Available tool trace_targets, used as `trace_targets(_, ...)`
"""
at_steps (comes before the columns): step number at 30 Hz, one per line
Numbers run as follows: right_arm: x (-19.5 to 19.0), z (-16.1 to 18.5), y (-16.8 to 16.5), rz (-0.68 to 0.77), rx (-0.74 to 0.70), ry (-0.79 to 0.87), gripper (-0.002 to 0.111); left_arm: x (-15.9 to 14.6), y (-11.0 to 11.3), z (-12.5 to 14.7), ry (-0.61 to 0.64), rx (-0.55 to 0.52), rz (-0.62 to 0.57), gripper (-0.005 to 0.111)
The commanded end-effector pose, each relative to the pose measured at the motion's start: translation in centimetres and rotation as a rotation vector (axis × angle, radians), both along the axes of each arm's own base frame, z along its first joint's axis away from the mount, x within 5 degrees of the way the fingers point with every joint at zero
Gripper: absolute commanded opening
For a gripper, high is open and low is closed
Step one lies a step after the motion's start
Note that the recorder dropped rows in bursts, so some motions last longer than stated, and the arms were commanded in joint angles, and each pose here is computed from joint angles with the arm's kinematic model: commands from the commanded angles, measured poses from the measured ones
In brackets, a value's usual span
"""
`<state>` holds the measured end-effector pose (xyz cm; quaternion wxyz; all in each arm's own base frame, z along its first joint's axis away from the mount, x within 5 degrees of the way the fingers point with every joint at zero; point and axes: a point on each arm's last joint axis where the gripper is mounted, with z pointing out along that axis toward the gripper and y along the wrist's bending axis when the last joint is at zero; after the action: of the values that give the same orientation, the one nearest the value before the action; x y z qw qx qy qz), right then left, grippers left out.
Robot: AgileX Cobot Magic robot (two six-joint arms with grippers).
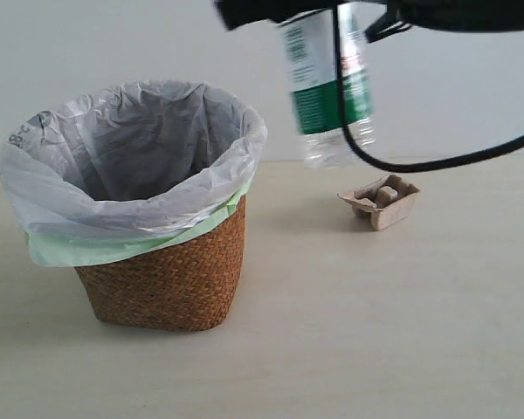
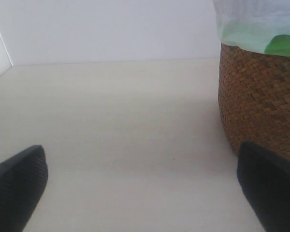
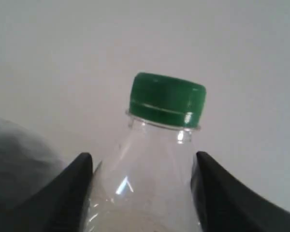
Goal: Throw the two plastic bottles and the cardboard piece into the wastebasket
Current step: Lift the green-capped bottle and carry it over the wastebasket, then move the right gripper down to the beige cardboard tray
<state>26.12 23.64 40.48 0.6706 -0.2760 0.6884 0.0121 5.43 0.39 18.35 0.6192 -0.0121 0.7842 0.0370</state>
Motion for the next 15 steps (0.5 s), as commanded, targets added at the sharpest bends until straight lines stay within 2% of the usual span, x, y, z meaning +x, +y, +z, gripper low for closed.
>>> trace_targets(1,-2.2,5.2,4.5,0.522,0.327,0.016,0.008,0.0,0.0,0.2,-0.015,-0.009,-0.005,0.108)
trace_targets(2,-1.0,7.1,4.6,0.438,0.455,0.025,0.034,0.0,0.0,0.2,-0.015,-0.009,-0.005,0.108)
trace_targets(3,-0.7,7.7,4.5,0.408,0.508,0.036,0.051,0.0,0.0,0.2,-0.015,-0.009,-0.005,0.108)
trace_targets(4,-0.4,7.7,4.7,0.398,0.533,0.049,0.101,0.0,0.0,0.2,-0.015,-0.009,-0.005,0.108)
trace_targets(5,-0.4,7.6,4.7,0.397,0.509,0.034,0.102,0.0,0.0,0.2,-0.015,-0.009,-0.005,0.108)
trace_targets(6,-0.1,6.8,4.8,0.376,0.471,0.035,0.096,0.0,0.0,0.2,-0.015,-0.009,-0.005,0.108)
trace_targets(7,0.3,6.1,4.7,0.33,0.464,0.048,0.094,0.0,0.0,0.2,-0.015,-0.009,-0.005,0.108)
trace_targets(11,1.6,4.4,3.3,0.106,0.417,0.07,0.094,0.0,0.0,0.2,-0.015,-0.009,-0.005,0.108)
trace_targets(15,2.5,2.9,1.4,-0.144,0.277,0.044,0.094,0.0,0.0,0.2,-0.015,-0.009,-0.005,0.108)
